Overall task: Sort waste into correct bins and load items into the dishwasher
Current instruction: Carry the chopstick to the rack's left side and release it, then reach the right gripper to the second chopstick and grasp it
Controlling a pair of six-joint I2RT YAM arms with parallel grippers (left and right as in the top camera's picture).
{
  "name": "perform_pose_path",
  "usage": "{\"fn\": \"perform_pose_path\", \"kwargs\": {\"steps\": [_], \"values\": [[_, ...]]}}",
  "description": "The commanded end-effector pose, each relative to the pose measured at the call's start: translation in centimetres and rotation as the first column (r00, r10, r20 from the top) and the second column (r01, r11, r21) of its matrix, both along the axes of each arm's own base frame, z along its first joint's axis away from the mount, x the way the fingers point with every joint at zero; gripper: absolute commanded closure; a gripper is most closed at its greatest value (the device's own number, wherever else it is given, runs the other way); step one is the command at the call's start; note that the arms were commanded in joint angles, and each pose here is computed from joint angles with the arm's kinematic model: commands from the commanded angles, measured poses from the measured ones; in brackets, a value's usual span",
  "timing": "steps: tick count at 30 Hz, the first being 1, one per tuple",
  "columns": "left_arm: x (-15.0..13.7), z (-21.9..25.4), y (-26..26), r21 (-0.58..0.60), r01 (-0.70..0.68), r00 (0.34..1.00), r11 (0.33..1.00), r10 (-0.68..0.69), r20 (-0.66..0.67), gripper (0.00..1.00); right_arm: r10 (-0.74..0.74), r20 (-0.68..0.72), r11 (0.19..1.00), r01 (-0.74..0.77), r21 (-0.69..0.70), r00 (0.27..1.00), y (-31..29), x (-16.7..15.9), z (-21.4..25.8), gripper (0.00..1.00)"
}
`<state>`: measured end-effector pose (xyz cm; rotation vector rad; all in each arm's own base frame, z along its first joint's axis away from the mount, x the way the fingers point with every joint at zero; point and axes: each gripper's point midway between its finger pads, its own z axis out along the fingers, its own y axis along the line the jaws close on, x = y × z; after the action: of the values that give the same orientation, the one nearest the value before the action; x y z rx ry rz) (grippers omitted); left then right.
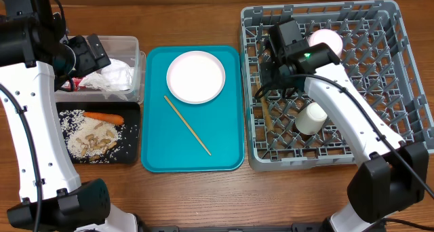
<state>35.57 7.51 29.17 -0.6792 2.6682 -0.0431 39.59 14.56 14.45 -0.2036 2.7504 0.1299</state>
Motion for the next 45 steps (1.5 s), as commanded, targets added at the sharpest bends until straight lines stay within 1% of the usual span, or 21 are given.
{"fn": "perform_pose_path", "kwargs": {"steps": [1, 3, 8, 10, 13, 16, 17, 19, 24, 26, 30, 37, 40, 41, 42, 43, 45], "values": [[0.0, -0.1, 0.0, -0.003, -0.009, 1.0, 1.0, 0.009, -0.005, 0.0, -0.016, 0.001, 1.0, 0.016, -0.019, 1.0, -1.1, 0.4, -1.0, 0.85], [0.0, -0.1, 0.0, -0.003, -0.009, 1.0, 1.0, 0.009, -0.005, 0.0, -0.029, 0.005, 0.999, 0.029, -0.017, 1.0, -1.6, 0.7, -1.2, 0.9], [0.0, -0.1, 0.0, -0.003, -0.009, 1.0, 1.0, 0.009, -0.005, 0.0, -0.047, 0.013, 0.999, 0.047, -0.012, 0.999, -2.2, 1.1, -1.2, 0.92], [0.0, -0.1, 0.0, -0.003, -0.009, 1.0, 1.0, 0.009, -0.005, 0.0, -0.035, 0.024, 0.999, 0.034, 0.023, 0.999, -1.6, 1.4, -0.6, 0.92], [0.0, -0.1, 0.0, -0.003, -0.009, 1.0, 1.0, 0.009, -0.005, 0.0, 0.027, 0.033, 0.985, -0.032, 0.169, 0.999, 1.2, 1.4, 1.9, 0.92], [0.0, -0.1, 0.0, -0.003, -0.009, 1.0, 1.0, 0.009, -0.005, 0.0, 0.095, 0.055, 0.923, -0.108, 0.369, 0.994, 5.1, 0.9, 5.8, 0.92], [0.0, -0.1, 0.0, -0.003, -0.009, 1.0, 1.0, 0.009, -0.005, 0.0, 0.113, 0.062, 0.902, -0.128, 0.413, 0.992, 6.2, 0.7, 6.7, 0.92], [0.0, -0.1, 0.0, -0.003, -0.009, 1.0, 1.0, 0.009, -0.005, 0.0, 0.157, 0.079, 0.879, -0.176, 0.442, 0.984, 8.1, 0.0, 7.5, 0.92], [0.0, -0.1, 0.0, -0.003, -0.009, 1.0, 1.0, 0.009, -0.005, 0.0, 0.24, 0.094, 0.891, -0.258, 0.373, 0.966, 12.3, -1.8, 5.9, 0.9], [0.0, -0.1, 0.0, -0.003, -0.009, 1.0, 1.0, 0.009, -0.005, 0.0, 0.267, 0.099, 0.903, -0.285, 0.321, 0.959, 14.0, -2.3, 4.7, 0.86], [0.0, -0.1, 0.0, -0.003, -0.009, 1.0, 1.0, 0.009, -0.005, 0.0, 0.323, 0.087, 0.917, -0.335, 0.218, 0.942, 17.1, -3.7, 1.6, 0.76], [0.0, -0.1, 0.0, -0.003, -0.009, 1.0, 1.0, 0.009, -0.005, 0.0, 0.446, 0.002, 0.879, -0.438, 0.186, 0.895, 22.8, -6.8, -5.3, 0.75], [0.0, -0.1, 0.0, -0.003, -0.009, 1.0, 1.0, 0.009, -0.005, 0.0, 0.482, -0.032, 0.866, -0.47, 0.171, 0.876, 24.4, -8.2, -8.1, 0.73], [0.0, -0.1, 0.0, -0.003, -0.009, 1.0, 1.0, 0.009, -0.005, 0.0, 0.49, -0.042, 0.864, -0.479, 0.158, 0.871, 24.8, -8.5, -9.2, 0.71], [0.0, -0.1, 0.0, -0.003, -0.009, 1.0, 1.0, 0.009, -0.005, 0.0, 0.492, -0.049, 0.867, -0.483, 0.124, 0.869, 25.0, -8.7, -10.6, 0.6], [0.0, -0.1, 0.0, -0.003, -0.009, 1.0, 1.0, 0.009, -0.005, 0.0, 0.487, -0.052, 0.872, -0.481, 0.093, 0.872, 24.9, -8.6, -11.3, 0.55], [0.0, -0.1, 0.0, -0.003, -0.009, 1.0, 1.0, 0.009, -0.005, 0.0, 0.474, -0.056, 0.881, -0.473, 0.022, 0.879, 24.3, -8.4, -12.8, 0.52]]}}
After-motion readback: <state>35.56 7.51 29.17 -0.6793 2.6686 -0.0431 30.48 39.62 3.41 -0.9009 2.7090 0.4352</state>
